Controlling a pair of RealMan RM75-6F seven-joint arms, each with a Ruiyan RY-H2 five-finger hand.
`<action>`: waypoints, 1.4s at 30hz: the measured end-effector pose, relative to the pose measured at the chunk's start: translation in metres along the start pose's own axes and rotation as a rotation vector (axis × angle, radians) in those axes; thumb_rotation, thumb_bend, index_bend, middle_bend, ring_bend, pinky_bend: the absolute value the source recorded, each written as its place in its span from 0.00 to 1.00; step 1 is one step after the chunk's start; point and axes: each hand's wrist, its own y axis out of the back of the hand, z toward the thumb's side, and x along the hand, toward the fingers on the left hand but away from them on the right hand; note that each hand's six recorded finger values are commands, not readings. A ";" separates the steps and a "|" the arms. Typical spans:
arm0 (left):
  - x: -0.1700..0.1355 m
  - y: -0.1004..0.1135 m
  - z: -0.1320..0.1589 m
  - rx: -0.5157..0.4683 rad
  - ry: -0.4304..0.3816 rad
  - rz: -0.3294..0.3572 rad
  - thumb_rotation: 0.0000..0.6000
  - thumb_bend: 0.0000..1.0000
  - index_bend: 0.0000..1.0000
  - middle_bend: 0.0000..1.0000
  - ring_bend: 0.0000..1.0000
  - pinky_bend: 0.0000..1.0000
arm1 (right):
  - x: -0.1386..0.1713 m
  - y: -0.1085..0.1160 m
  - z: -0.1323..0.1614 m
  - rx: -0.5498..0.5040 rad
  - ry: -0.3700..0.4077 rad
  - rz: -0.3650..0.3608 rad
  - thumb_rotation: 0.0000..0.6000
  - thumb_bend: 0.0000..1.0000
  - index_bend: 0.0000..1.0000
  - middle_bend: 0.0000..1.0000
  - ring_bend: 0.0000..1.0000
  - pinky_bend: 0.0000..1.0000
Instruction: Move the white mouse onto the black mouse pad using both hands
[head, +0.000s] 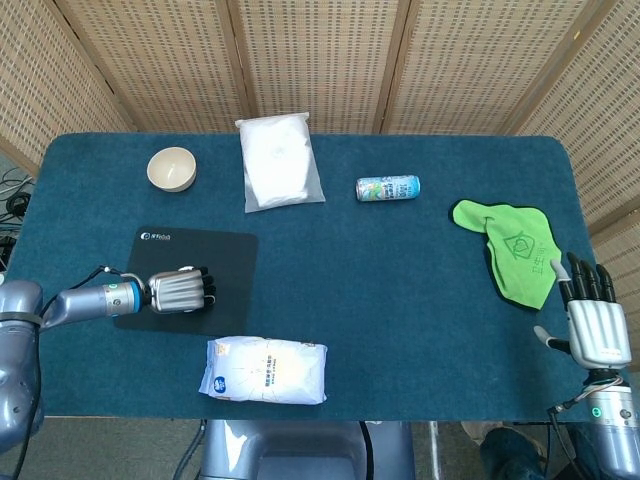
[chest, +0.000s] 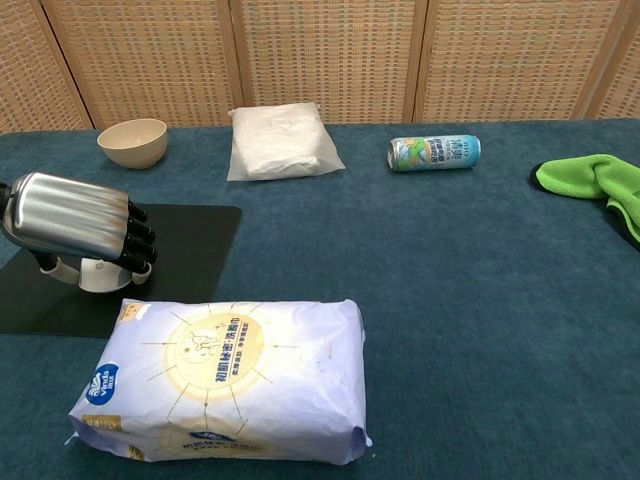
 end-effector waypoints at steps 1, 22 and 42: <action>0.000 0.000 0.000 0.001 0.000 -0.002 1.00 0.18 0.38 0.26 0.33 0.41 | 0.000 0.000 0.000 -0.001 0.000 0.000 1.00 0.00 0.00 0.00 0.00 0.00; -0.034 0.033 -0.029 -0.016 0.107 0.176 1.00 0.10 0.11 0.00 0.16 0.41 | 0.006 0.008 0.004 -0.021 0.021 -0.016 1.00 0.00 0.00 0.00 0.00 0.00; -0.170 0.038 -0.064 -0.639 0.946 0.669 1.00 0.00 0.00 0.00 0.00 0.00 | 0.013 0.006 0.015 0.007 0.058 0.003 1.00 0.00 0.00 0.00 0.00 0.00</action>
